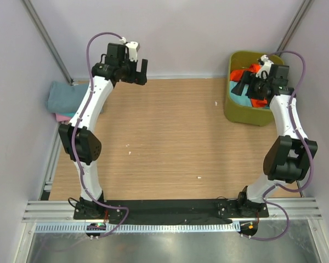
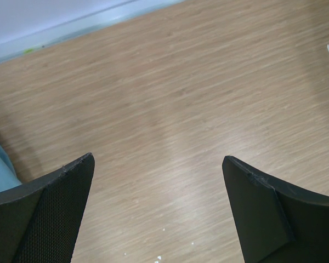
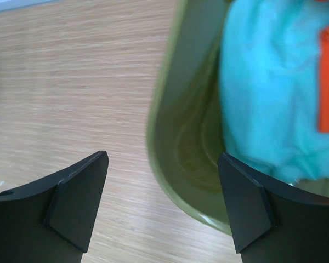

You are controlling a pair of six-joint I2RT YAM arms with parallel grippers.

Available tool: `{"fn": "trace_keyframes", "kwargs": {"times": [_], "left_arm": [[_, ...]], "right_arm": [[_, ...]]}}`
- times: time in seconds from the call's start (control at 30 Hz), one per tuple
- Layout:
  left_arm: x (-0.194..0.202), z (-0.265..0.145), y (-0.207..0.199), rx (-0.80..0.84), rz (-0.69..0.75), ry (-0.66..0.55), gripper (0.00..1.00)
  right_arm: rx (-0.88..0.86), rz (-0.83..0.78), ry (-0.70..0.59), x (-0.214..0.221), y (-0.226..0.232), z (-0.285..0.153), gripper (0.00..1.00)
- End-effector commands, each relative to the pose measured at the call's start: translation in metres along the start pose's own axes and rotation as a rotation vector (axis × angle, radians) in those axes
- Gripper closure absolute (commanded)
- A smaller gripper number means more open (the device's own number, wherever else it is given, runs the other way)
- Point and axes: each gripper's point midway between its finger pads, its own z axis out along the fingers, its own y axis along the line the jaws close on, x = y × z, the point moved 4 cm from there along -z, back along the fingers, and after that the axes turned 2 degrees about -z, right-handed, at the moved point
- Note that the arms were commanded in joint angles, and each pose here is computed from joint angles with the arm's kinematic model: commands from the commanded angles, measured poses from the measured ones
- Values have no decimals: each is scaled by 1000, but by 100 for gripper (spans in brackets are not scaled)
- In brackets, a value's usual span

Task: Fold and stack the t-shirts
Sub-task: Neatly place the folded tshirt to the corner

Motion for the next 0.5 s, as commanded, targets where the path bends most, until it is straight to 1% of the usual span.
{"fn": "trace_keyframes", "kwargs": {"times": [0.0, 0.07, 0.17, 0.33, 0.4, 0.47], "left_arm": [[0, -20, -3, 1, -16, -12, 0], [11, -18, -2, -4, -13, 15, 0], [16, -21, -3, -15, -1, 25, 0], [17, -27, -8, -24, 33, 23, 0], [17, -29, -8, -28, 40, 20, 0], [17, -30, -7, -43, 45, 16, 0]], "right_arm": [[-197, -29, -67, -30, 46, 6, 13], [-258, -64, -77, -40, 67, 11, 13], [-350, -49, -80, -49, 89, 19, 13], [-373, 42, -21, -35, 89, 57, 13], [-318, 55, 7, -26, 77, 72, 13], [-304, 32, 17, -24, 73, 79, 13]]}}
